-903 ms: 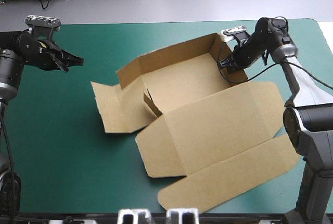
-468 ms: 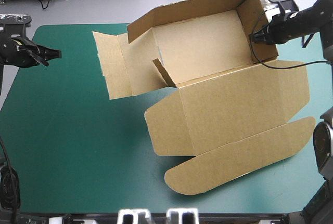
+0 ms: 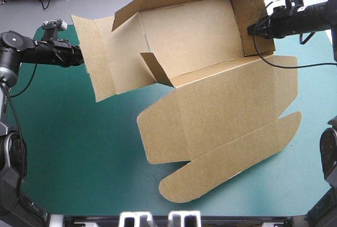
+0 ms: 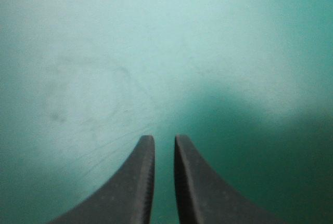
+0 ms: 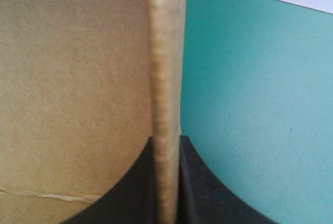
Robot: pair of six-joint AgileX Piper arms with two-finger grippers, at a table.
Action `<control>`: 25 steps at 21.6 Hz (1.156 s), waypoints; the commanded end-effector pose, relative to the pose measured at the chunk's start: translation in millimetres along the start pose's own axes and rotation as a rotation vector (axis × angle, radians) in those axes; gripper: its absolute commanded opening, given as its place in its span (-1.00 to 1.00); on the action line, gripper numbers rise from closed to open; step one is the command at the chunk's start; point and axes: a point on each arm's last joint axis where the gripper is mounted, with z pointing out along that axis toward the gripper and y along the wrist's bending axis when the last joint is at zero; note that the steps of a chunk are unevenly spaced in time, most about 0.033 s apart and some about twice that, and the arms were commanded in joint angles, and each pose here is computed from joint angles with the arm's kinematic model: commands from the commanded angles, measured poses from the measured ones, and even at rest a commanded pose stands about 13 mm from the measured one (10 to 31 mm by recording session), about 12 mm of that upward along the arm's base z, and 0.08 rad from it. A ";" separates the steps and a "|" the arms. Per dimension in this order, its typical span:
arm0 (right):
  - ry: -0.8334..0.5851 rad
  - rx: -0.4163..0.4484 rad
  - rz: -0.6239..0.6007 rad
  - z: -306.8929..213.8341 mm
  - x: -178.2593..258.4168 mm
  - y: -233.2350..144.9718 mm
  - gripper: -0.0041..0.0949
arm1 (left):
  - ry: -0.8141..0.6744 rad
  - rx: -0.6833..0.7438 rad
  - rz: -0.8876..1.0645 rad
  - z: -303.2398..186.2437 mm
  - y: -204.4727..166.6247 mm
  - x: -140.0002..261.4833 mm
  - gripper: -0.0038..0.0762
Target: Fold the box
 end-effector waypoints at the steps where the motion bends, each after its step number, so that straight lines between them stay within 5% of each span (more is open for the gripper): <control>1: -0.100 -0.052 -0.037 -24.1 -13.1 24.3 -0.95 | -0.116 0.166 0.096 -8.8 -39.3 -17.5 -0.54; 11: -0.049 -0.021 0.052 17.7 -7.1 -9.1 -0.95 | -0.153 0.568 0.215 1.5 -110.5 -21.1 -0.20; 17: -0.035 0.072 0.028 35.7 -9.0 -7.4 -0.95 | -0.164 0.610 0.299 -5.1 -139.0 -20.3 -0.20; 25: -0.080 0.069 0.014 46.6 -16.5 7.6 -0.95 | -0.187 0.639 0.295 -9.8 -145.9 -22.8 -0.19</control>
